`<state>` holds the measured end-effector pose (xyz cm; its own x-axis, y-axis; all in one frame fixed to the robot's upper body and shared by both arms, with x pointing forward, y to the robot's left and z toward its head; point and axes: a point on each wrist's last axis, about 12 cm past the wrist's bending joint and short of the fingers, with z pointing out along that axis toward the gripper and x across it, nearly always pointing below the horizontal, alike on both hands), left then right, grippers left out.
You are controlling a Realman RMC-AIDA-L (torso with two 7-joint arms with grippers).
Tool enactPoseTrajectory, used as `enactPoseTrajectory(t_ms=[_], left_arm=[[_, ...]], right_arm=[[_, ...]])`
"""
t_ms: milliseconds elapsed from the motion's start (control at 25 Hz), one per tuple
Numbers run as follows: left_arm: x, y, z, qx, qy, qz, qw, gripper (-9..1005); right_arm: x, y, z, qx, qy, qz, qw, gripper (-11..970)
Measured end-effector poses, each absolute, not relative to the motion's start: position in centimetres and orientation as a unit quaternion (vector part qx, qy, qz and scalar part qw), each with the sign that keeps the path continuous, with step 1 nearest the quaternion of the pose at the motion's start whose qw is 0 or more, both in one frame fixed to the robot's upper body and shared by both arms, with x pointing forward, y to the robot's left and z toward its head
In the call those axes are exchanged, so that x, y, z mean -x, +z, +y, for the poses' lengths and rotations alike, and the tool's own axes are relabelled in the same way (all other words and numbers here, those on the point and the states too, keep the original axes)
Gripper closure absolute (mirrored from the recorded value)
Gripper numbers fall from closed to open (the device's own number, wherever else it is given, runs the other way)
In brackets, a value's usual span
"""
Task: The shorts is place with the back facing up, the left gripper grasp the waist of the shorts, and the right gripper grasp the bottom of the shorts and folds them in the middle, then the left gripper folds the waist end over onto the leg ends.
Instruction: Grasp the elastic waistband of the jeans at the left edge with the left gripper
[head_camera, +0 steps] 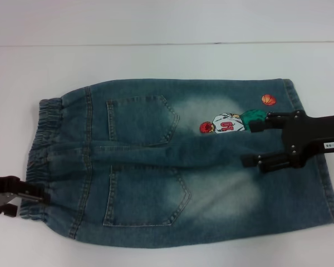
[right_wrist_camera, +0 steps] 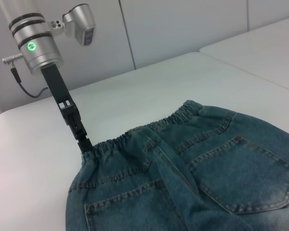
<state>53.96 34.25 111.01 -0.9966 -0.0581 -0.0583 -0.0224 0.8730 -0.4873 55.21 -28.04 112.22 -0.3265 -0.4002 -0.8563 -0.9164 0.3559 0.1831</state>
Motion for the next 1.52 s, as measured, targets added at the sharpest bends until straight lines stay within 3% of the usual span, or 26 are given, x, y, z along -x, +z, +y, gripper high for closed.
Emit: enactPoseTrajectory(t_ms=[1520], left_arm=[[-54.6, 111.7, 33.2, -0.016, -0.265, 0.963, 0.038, 234]], right_arm=[[-55.5, 112.2, -28.1, 0.443, 0.341, 0.74, 0.375, 8]])
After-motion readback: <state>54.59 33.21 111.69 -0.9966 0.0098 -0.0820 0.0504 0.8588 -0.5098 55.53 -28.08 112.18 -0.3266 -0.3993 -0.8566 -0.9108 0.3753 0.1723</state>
